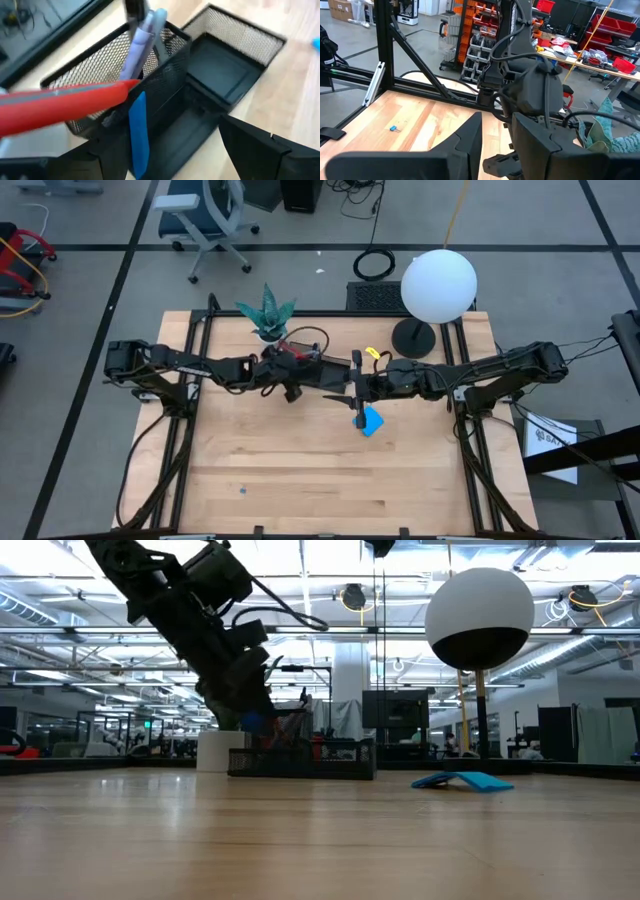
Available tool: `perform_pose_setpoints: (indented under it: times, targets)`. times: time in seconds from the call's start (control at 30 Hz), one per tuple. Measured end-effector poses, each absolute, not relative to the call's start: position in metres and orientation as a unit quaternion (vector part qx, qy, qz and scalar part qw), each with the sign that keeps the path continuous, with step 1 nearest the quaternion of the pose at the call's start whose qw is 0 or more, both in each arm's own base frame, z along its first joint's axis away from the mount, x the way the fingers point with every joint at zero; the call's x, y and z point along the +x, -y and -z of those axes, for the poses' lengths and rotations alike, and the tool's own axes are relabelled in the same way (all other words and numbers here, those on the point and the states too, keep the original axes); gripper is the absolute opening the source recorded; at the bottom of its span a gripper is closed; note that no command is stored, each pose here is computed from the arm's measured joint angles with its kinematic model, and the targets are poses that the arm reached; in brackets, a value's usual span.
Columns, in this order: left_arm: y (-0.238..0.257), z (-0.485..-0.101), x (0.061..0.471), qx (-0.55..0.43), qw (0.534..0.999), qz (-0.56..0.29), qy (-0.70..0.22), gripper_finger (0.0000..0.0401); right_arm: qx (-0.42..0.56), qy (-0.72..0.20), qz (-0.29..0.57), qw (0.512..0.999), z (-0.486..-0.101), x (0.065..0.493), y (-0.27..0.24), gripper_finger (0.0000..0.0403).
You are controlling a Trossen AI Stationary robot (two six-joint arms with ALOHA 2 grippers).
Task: Pick and place office supplies into organizer
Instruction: Put the blue eraser into the black desk organizer, then put the blue paper clip into the black desk organizer
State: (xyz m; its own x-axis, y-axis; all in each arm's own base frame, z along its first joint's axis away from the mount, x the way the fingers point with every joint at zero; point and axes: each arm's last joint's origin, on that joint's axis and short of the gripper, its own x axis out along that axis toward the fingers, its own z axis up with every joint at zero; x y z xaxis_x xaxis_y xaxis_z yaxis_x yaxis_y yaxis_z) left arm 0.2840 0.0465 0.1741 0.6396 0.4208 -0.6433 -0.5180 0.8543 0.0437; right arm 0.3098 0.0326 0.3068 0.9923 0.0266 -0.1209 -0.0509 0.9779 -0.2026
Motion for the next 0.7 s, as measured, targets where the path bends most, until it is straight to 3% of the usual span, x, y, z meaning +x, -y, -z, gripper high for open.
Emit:
perform_pose_setpoints:
  times: [0.07,0.2,0.33,0.7]
  targets:
    - [-0.048,-0.175,0.285,-0.104,0.901,-0.275,-0.319,0.0292,-0.103,-0.059,-0.02,0.993,-0.307,0.31,-0.033,0.01]
    - [-0.045,-0.177,0.289,-0.078,0.92,-0.219,-0.317,0.0292,-0.103,-0.059,-0.02,0.993,-0.307,0.31,-0.033,0.01]
    - [-0.046,-0.175,0.287,-0.096,0.907,-0.262,-0.316,0.0292,-0.103,-0.059,-0.02,0.993,-0.307,0.31,-0.033,0.01]
    - [-0.037,-0.176,0.29,-0.044,0.924,-0.19,-0.328,0.0292,-0.103,-0.059,-0.019,0.993,-0.307,0.31,-0.033,0.01]
